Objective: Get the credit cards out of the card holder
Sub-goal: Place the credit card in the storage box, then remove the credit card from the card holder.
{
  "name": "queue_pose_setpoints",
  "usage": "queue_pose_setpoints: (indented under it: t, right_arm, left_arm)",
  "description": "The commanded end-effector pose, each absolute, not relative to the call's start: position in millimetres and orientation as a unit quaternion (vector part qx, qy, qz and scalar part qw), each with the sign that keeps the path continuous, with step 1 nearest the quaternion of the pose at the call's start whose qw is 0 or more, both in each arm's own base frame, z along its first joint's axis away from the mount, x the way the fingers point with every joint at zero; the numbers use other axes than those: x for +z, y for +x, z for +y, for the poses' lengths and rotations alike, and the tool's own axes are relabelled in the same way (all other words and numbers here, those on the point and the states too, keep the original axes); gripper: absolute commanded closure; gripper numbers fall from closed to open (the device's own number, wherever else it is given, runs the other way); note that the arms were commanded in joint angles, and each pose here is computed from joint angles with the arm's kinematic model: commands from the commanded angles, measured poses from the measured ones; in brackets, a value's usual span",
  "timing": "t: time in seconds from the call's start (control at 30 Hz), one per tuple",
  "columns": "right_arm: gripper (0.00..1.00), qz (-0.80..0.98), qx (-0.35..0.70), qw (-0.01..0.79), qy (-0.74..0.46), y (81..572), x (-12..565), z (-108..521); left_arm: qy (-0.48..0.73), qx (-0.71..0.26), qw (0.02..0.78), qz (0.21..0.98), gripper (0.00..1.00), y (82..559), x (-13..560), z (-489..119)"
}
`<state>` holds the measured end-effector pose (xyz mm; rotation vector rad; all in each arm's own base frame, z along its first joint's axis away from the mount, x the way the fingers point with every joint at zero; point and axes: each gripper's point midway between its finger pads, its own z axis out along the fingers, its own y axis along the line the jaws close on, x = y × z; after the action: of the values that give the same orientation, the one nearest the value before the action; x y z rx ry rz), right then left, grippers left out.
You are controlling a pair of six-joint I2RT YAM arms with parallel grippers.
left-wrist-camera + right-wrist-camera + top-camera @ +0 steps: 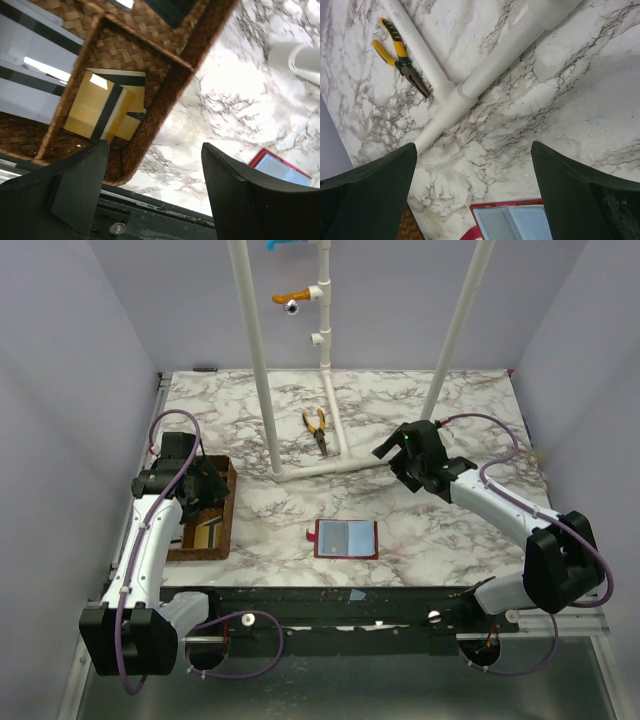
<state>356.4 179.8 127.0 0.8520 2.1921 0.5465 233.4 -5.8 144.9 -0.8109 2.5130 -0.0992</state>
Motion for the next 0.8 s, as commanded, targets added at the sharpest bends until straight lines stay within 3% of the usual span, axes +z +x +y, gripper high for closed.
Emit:
queue_pose_setpoints:
  t: [0.0, 0.77]
  right_arm:
    - [0.00, 0.870, 0.191, 0.334, 0.308, 345.8, 126.3, 176.7]
    - [0.00, 0.897, 0.171, 0.317, 0.258, 296.0, 125.8, 156.6]
  left_arm:
    - [-0.254, -0.074, 0.252, 0.931, 0.23, 235.2, 156.0, -35.5]
    - [-0.026, -0.240, 0.258, 0.935, 0.23, 206.1, 156.7, -188.9]
